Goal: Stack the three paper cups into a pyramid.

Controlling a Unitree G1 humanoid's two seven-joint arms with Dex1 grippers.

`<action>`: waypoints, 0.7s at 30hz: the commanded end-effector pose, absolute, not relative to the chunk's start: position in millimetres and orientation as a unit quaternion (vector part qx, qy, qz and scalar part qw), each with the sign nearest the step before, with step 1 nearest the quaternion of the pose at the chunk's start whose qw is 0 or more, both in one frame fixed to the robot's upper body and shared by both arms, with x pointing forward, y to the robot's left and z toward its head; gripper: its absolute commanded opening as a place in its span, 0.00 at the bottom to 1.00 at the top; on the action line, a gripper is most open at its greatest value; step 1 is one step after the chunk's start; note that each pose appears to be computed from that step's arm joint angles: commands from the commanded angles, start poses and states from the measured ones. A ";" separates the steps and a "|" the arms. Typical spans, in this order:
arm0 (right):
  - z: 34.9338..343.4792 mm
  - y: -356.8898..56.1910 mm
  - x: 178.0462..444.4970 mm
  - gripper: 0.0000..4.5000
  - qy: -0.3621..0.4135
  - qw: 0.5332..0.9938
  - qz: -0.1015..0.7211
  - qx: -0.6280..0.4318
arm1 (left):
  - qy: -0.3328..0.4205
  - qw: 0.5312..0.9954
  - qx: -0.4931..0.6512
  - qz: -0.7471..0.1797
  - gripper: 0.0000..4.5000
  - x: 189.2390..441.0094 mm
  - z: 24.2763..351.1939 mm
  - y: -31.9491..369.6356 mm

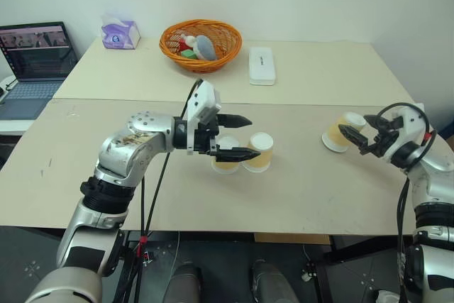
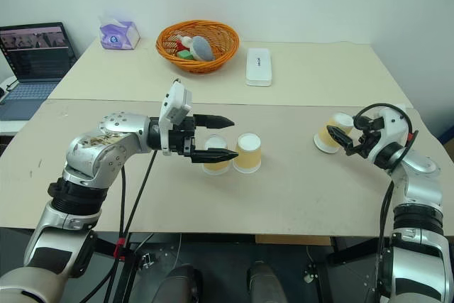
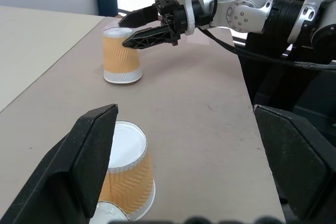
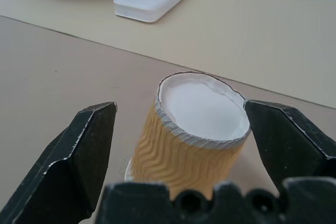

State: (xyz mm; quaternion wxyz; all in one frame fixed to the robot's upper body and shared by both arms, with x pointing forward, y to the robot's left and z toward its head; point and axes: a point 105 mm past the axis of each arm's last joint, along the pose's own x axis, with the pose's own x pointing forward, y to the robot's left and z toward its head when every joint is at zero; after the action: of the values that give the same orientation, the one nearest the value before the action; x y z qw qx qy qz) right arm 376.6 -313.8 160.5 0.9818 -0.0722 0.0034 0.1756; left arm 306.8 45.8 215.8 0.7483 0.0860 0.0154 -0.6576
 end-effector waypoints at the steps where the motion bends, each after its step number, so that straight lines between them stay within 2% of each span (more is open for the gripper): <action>1: 184.1 -315.7 374.0 1.00 -0.036 0.980 0.184 -0.062 | -0.007 0.749 0.086 -0.657 0.98 303.5 228.7 48.1; 14: 195.7 -315.4 361.0 1.00 -0.046 0.977 0.199 -0.066 | 0.000 0.743 0.072 -0.666 0.98 305.4 225.2 42.1; 21: 182.2 -327.1 357.2 1.00 -0.022 0.981 0.180 -0.066 | 0.000 0.740 0.068 -0.669 0.98 305.4 226.5 41.1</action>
State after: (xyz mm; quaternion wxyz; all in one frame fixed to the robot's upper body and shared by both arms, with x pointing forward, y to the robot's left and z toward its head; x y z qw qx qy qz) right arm 360.0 -319.4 169.8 0.9795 -0.0606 -0.0026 0.1920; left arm 306.8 41.8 212.8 0.7442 0.0624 0.0243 -0.6646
